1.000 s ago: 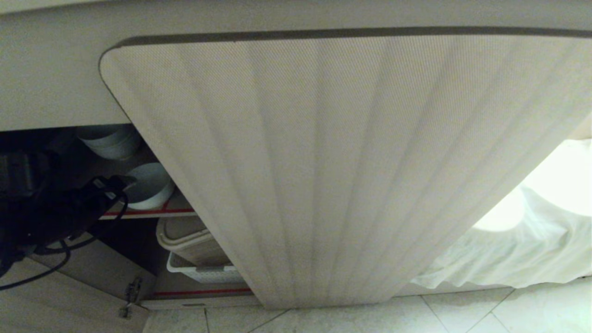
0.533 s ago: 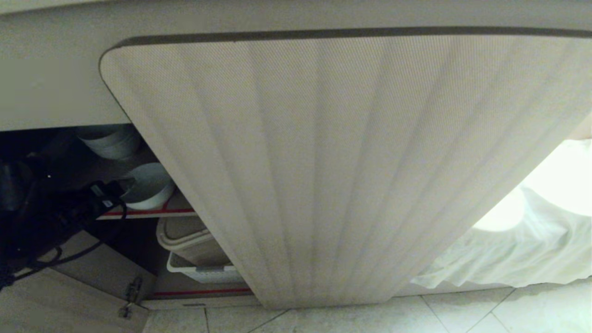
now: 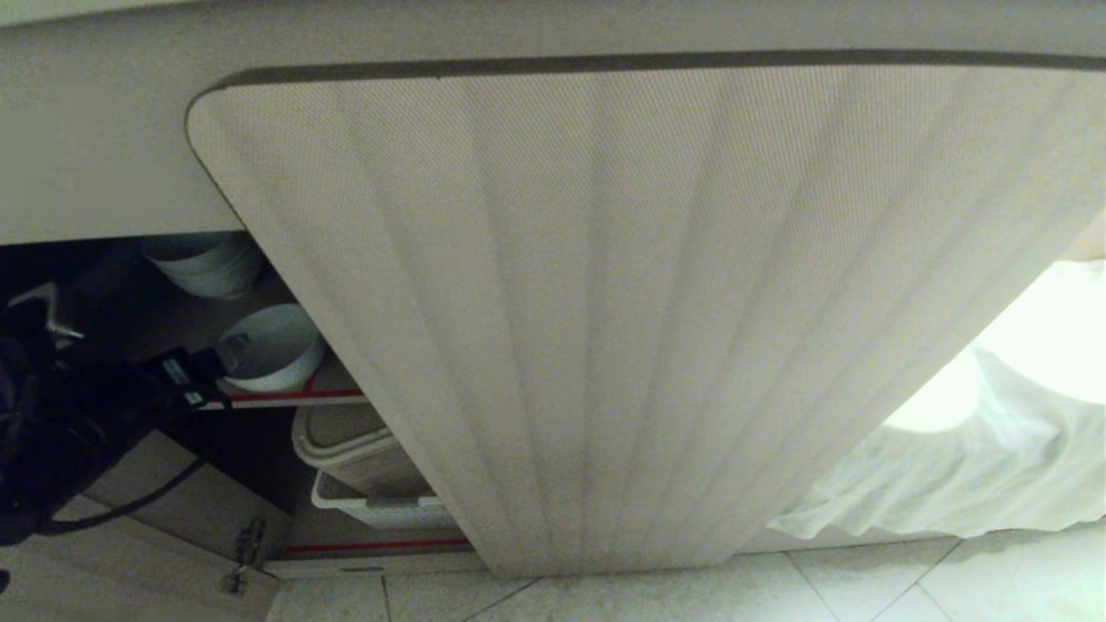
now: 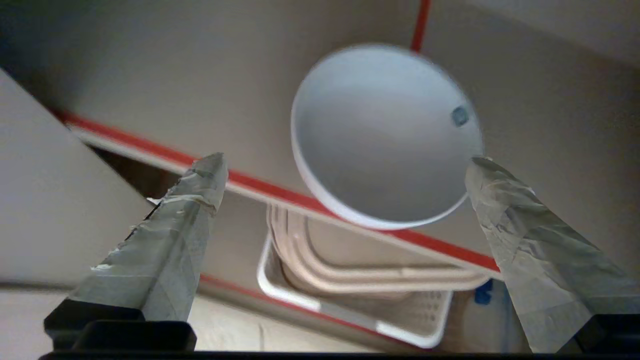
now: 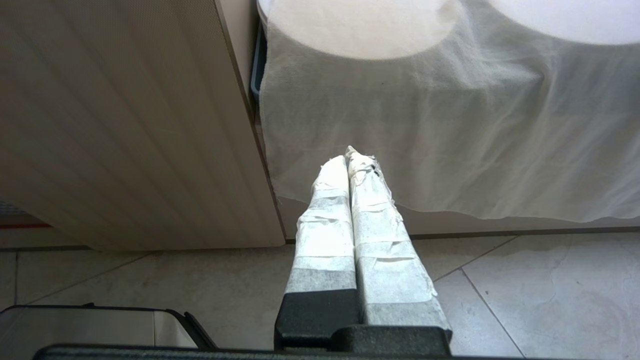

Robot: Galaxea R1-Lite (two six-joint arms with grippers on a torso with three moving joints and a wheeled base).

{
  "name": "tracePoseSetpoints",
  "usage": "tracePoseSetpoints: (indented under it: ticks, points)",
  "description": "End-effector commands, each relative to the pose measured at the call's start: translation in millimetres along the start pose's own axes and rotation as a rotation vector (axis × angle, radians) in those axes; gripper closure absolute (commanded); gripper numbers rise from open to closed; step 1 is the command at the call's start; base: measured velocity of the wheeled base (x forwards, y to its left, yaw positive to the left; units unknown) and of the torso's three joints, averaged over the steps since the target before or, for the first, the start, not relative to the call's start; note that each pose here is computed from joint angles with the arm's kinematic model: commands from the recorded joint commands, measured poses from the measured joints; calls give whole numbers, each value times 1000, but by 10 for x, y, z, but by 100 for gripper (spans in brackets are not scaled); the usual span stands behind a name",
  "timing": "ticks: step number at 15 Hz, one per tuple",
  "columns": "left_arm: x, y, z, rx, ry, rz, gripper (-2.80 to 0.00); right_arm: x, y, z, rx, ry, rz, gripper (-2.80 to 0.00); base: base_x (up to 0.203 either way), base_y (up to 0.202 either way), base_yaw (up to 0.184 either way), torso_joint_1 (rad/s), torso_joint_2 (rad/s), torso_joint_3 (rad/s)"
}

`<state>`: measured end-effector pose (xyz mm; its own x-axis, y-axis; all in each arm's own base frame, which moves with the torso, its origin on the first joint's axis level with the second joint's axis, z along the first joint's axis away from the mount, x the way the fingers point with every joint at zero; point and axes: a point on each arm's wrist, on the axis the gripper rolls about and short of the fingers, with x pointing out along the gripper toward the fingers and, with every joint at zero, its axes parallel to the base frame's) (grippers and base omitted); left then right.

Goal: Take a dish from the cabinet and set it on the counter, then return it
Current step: Close the cabinet door

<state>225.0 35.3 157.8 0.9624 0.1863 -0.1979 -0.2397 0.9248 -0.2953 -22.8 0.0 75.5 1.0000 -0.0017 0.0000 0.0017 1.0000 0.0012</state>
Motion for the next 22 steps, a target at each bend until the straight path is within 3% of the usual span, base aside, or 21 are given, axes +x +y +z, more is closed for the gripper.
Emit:
tracePoseSetpoints:
  ticks: [1, 8, 13, 14, 22]
  points:
    - [-110, -13, 5, 18, -35, -18, -280, 0, 0, 0, 0, 0, 0, 0, 0, 0, 0, 0, 0, 0]
    - [-417, 5, -21, 88, -69, -30, -280, 0, 0, 0, 0, 0, 0, 0, 0, 0, 0, 0, 0, 0]
    - [-581, -13, -36, 98, -88, -50, -280, 0, 0, 0, -1, 0, 0, 0, 0, 0, 0, 0, 0, 0]
    - [-593, -21, -32, 98, -92, -56, 0, 0, 0, 0, 0, 0, 0, 0, 0, 0, 0, 0, 0, 0]
    - [-782, -25, -85, 123, -68, -72, 0, 0, 0, 0, -1, 0, 0, 0, 0, 0, 0, 0, 0, 0]
